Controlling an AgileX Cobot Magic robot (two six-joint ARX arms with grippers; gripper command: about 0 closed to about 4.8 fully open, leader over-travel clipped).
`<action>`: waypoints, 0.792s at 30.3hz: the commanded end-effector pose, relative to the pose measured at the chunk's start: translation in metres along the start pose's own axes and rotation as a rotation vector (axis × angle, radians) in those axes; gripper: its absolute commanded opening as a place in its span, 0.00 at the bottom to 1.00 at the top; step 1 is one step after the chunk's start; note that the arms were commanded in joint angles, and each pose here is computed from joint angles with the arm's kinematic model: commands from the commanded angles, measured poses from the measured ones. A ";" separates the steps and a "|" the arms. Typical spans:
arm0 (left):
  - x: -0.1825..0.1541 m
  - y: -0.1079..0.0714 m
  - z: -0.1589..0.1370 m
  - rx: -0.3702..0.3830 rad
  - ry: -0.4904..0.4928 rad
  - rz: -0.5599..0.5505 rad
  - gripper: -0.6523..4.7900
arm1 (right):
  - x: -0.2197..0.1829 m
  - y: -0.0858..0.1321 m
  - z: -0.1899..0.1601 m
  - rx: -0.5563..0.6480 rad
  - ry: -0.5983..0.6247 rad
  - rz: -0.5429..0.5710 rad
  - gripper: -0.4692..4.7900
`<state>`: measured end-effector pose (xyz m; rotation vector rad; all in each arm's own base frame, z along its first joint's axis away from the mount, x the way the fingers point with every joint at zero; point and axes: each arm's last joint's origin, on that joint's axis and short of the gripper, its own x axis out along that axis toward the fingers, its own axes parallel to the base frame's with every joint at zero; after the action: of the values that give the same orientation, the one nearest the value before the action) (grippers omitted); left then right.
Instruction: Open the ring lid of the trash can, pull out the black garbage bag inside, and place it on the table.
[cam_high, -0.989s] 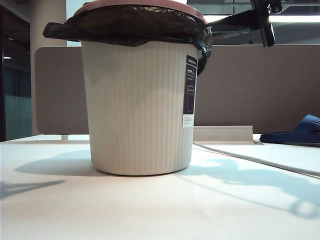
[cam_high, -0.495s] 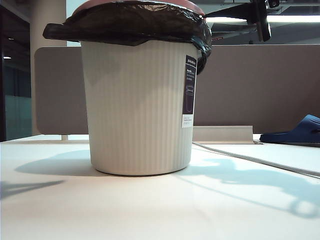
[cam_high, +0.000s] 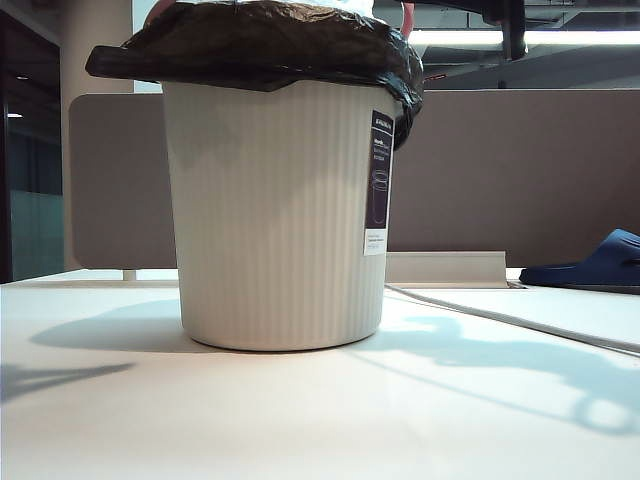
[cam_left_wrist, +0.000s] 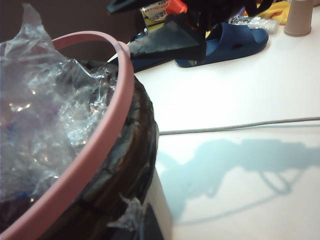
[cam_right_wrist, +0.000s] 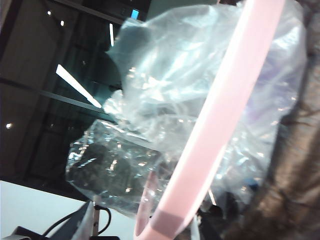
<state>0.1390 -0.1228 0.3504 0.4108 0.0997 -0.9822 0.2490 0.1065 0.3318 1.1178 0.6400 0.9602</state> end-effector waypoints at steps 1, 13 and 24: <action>0.004 0.001 0.001 0.054 -0.010 -0.006 0.11 | 0.000 0.008 0.001 -0.020 -0.009 0.054 0.55; 0.022 0.001 0.000 0.098 -0.019 -0.020 0.11 | 0.000 0.016 0.003 -0.015 -0.021 0.102 0.55; 0.025 0.005 0.003 0.147 -0.031 0.057 0.11 | 0.002 0.027 0.002 -0.016 -0.017 0.151 0.55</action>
<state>0.1556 -0.1407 0.3464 0.5143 0.0114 -0.9630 0.2455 0.1106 0.3528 1.1724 0.5615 1.0594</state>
